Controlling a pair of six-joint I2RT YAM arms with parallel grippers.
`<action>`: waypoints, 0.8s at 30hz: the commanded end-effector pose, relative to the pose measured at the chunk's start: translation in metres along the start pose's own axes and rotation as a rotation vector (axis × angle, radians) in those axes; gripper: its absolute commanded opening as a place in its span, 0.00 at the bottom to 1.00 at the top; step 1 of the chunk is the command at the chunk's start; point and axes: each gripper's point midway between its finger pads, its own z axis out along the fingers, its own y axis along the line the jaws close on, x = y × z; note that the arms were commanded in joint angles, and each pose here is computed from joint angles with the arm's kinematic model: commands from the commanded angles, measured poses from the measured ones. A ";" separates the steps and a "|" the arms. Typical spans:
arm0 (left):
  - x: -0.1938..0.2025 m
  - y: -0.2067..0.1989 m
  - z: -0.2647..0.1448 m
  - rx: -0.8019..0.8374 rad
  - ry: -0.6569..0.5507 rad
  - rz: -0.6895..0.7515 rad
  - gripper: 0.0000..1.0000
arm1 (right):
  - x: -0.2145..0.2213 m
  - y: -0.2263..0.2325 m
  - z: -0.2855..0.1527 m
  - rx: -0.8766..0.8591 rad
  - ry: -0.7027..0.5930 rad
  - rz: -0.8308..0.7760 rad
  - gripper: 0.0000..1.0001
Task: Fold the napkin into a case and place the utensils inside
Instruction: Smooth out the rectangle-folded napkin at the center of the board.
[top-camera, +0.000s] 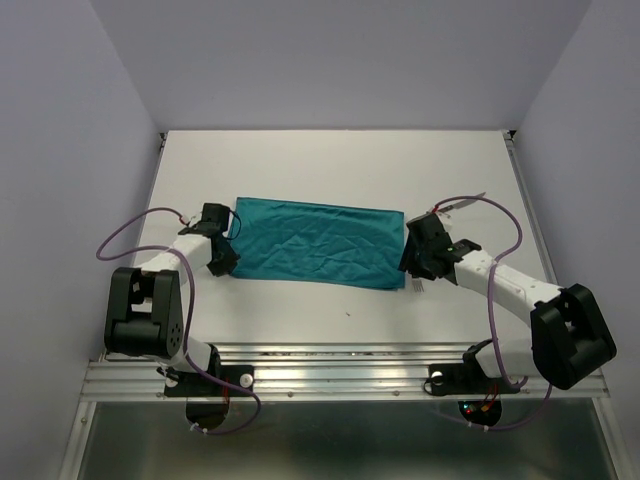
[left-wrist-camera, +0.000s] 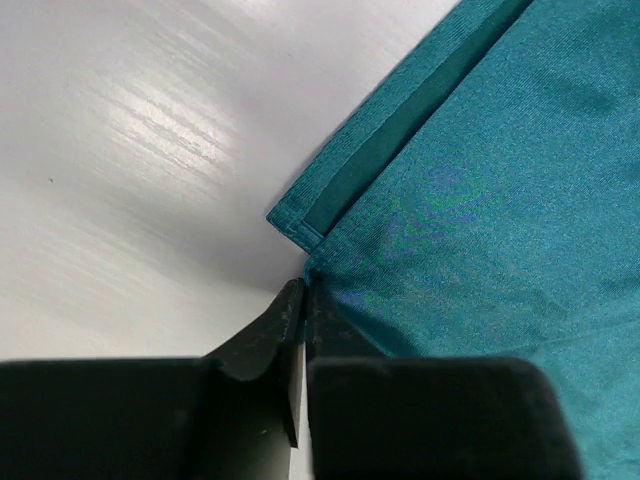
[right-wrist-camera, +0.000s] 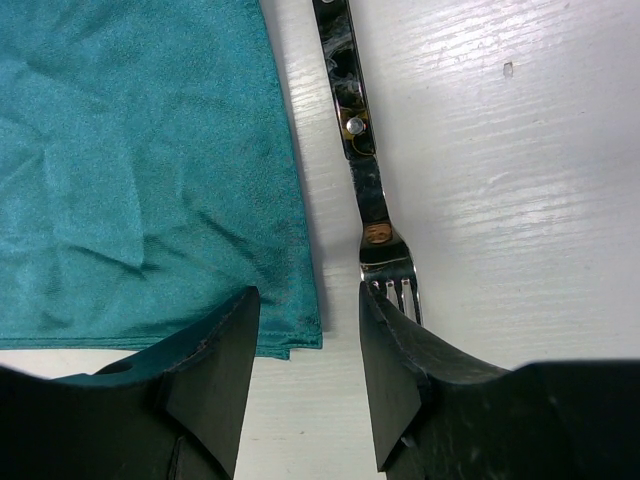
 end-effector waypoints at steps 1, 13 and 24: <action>0.008 0.002 0.003 -0.021 0.037 0.011 0.03 | -0.008 0.004 -0.002 -0.008 -0.016 0.013 0.50; -0.020 -0.017 -0.029 0.048 -0.037 0.005 0.00 | 0.014 0.004 0.001 -0.042 0.041 0.066 0.54; -0.030 -0.027 -0.040 0.081 -0.059 0.012 0.00 | 0.037 0.013 0.004 -0.126 0.114 0.106 0.49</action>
